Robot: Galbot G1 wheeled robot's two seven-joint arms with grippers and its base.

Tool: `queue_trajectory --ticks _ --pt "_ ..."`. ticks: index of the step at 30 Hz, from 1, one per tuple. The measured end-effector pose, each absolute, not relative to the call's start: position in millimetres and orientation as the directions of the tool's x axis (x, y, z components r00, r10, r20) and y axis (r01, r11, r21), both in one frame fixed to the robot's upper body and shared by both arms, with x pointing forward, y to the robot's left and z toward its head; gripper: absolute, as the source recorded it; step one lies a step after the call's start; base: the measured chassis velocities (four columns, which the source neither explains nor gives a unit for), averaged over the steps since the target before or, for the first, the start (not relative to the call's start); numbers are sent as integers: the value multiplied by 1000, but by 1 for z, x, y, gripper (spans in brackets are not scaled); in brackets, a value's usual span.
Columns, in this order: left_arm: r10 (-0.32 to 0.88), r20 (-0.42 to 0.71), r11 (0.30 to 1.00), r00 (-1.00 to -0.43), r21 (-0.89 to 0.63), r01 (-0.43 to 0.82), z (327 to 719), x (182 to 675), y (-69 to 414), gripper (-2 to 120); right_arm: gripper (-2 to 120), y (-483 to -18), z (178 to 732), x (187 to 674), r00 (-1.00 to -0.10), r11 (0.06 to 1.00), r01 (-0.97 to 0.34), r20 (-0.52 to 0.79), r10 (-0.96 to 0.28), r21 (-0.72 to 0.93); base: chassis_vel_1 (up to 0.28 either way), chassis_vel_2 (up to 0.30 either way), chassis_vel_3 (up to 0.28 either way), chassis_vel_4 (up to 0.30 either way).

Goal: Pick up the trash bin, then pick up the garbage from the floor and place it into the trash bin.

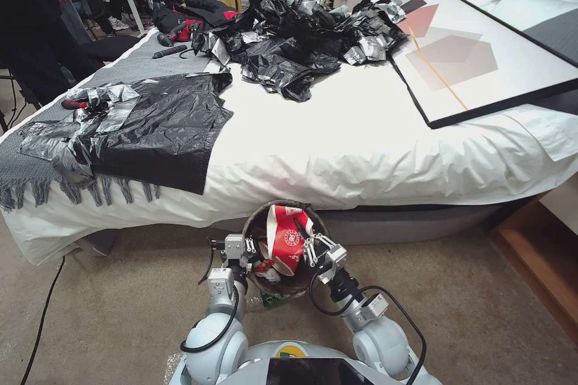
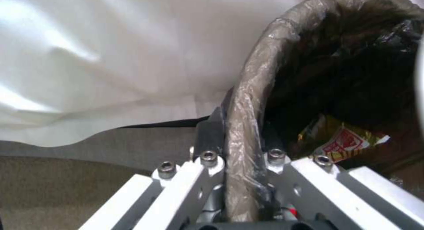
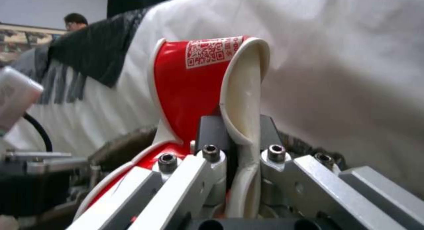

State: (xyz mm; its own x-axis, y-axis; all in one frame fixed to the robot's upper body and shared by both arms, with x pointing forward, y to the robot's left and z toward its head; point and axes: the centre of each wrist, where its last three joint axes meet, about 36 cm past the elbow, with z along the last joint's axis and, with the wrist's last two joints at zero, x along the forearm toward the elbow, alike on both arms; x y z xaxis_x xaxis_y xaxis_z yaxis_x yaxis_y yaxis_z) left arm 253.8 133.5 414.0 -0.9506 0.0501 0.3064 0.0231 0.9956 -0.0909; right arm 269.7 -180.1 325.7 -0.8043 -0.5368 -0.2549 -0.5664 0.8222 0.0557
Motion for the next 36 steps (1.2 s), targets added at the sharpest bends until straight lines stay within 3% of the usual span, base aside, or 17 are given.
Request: queue_trajectory --ticks 7,15,17,21,23,26,30,36 --pt "52 307 996 -950 -91 25 414 253 133 3 7 -179 311 267 -819 831 -555 -203 -536 44 0 0 0 0" --pt "53 307 995 -950 -92 26 414 253 133 3 38 -179 306 266 -824 834 -550 -185 -536 36 0 0 0 0" --pt "53 307 995 -950 -92 26 414 253 133 3 41 -179 306 266 -824 834 -550 -184 -536 36 0 0 0 0" --pt "54 307 995 -950 -92 27 414 253 133 3 61 -180 306 266 -825 836 -548 -184 -534 34 0 0 0 0" --pt "54 307 995 -950 -92 27 414 253 133 3 61 -180 306 266 -825 836 -548 -184 -534 33 0 0 0 0" --pt "54 308 995 -950 -92 27 414 253 133 3 78 -180 306 266 -827 837 -546 -184 -532 32 0 0 0 0" --pt "54 308 995 -950 -92 27 414 253 133 3 92 -181 307 267 -827 838 -544 -187 -530 30 0 0 0 0" --pt "54 307 995 -950 -92 26 414 253 133 3 100 -182 310 266 -827 840 -542 -192 -528 26 0 0 0 0"
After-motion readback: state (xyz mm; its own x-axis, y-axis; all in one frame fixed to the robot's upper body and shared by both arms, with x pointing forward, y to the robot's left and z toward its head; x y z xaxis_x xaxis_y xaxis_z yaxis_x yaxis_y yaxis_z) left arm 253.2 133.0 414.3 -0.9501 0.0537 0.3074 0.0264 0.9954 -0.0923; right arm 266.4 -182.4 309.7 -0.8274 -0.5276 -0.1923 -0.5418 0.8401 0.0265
